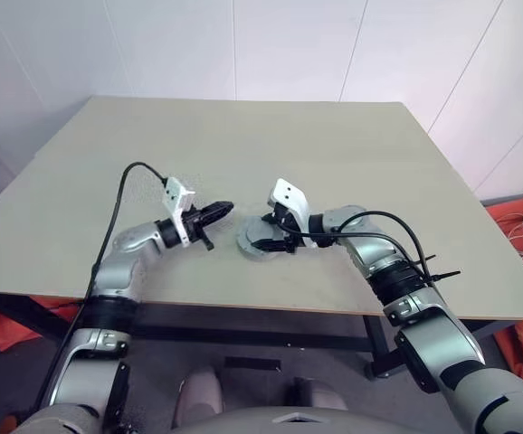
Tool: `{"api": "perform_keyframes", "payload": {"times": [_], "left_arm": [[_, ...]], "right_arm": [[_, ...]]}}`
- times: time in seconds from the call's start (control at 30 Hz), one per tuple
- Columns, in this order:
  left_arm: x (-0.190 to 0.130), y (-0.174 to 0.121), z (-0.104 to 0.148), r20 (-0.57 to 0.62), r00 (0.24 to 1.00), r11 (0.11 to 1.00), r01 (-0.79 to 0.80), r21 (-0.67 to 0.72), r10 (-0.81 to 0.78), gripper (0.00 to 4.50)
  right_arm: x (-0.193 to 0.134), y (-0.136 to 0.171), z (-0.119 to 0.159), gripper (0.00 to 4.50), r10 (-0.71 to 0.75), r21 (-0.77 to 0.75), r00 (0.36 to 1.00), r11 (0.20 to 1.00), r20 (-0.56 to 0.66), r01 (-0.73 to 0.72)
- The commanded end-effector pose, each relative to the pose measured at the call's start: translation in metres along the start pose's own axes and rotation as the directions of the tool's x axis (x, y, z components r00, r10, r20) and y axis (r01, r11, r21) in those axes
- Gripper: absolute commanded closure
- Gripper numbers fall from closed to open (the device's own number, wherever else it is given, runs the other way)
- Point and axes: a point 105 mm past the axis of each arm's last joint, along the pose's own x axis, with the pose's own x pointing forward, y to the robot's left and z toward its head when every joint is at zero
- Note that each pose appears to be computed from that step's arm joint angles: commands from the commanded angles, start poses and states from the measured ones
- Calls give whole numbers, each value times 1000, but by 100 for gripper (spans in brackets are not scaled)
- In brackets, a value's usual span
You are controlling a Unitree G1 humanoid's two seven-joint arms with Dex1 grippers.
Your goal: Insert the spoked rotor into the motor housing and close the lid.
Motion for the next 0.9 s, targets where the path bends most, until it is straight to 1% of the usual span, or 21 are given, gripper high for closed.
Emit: {"api": "perform_keyframes", "payload": {"times": [0.03,0.13,0.3,0.37,0.6,0.73,0.8,0.87,0.9], "left_arm": [[14,-1,1,-13,1000,999,-3,35,3,450],[24,-6,-11,-70,998,1000,5,12,-4,450],[25,-6,-29,-180,984,1000,13,11,-11,450],[25,-8,-32,-205,978,1000,19,-5,-20,450],[25,-10,-38,-243,970,1000,12,-27,-19,450],[26,-10,-37,-240,971,1000,11,-30,-18,450],[27,-10,-37,-240,970,999,16,-30,-23,450],[28,-13,-35,-235,971,999,29,-41,-38,450],[28,-13,-35,-233,971,999,33,-42,-42,450]], "right_arm": [[3,4,-13,140,11,17,999,1000,-45,-10],[3,5,-13,140,11,18,999,1000,-45,-10],[2,6,-13,140,9,19,999,1000,-42,-8],[3,7,-13,140,10,18,999,1000,-41,-9],[4,8,-12,140,21,15,999,1000,-41,-20],[3,8,-12,140,17,18,999,1000,-51,-16],[2,8,-13,65,20,30,999,999,-51,-18],[0,11,-10,5,43,35,998,998,-38,-42],[-1,13,-8,2,55,35,998,998,-31,-54]]}}
